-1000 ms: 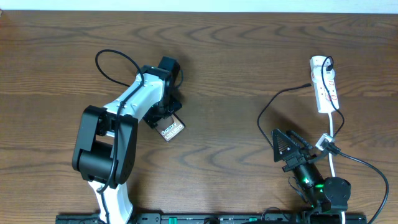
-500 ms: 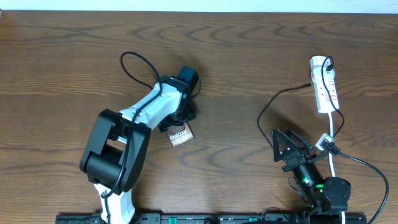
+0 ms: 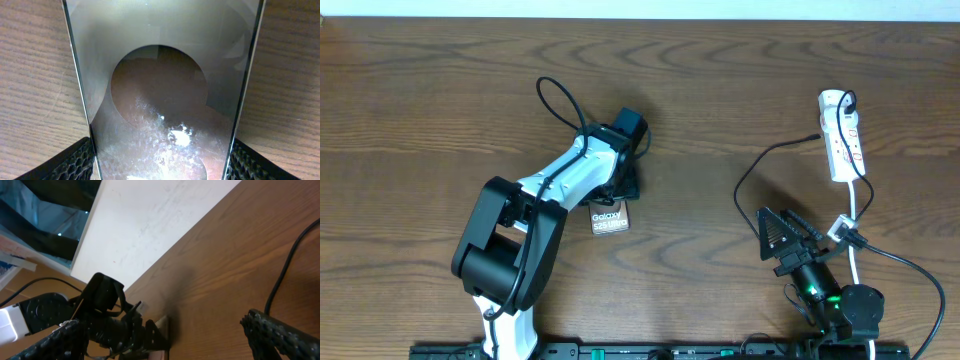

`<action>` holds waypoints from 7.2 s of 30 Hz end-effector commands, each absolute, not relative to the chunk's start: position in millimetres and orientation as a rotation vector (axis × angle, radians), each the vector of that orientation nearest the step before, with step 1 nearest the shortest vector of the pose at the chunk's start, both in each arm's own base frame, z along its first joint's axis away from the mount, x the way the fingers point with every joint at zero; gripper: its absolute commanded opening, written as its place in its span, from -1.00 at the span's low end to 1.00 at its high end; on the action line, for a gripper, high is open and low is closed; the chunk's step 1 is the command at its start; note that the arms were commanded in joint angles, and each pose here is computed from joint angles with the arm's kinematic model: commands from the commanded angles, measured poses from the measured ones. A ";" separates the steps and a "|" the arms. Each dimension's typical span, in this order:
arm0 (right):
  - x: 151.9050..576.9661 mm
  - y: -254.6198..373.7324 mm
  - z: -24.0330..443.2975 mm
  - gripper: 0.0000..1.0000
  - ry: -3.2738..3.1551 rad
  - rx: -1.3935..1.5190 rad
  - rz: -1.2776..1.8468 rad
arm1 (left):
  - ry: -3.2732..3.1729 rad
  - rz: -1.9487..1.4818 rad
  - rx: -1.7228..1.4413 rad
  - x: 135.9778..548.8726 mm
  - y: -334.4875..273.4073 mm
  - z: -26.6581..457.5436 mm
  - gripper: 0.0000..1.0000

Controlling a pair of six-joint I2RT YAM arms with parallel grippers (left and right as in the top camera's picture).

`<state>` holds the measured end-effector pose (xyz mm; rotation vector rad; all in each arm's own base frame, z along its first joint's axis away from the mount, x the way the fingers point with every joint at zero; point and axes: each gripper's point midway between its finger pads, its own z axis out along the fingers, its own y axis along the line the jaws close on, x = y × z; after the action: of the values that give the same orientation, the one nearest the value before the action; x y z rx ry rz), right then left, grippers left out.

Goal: Plug charger to phone and switch on socket

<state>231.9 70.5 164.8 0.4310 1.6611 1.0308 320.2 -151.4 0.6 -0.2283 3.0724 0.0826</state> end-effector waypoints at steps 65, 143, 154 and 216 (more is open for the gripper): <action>231.1 71.6 164.2 0.99 1.664 0.416 1.028 | 3.063 -0.060 -0.710 326.2 -167.7 -44.0 0.96; 231.1 71.6 164.2 0.99 1.664 0.416 1.028 | 3.336 0.136 -0.512 280.3 -147.6 -98.3 1.00; 231.1 71.6 164.4 0.99 1.664 0.416 1.028 | 3.372 0.234 -0.581 265.6 -138.8 -112.5 1.00; 231.1 71.6 164.4 0.98 1.664 0.416 1.028 | 3.431 0.276 -0.478 254.3 -139.3 -103.3 0.29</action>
<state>231.9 70.5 164.8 0.4310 1.6611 1.0308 345.1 -174.1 -13.1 -0.4578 3.0872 -0.0136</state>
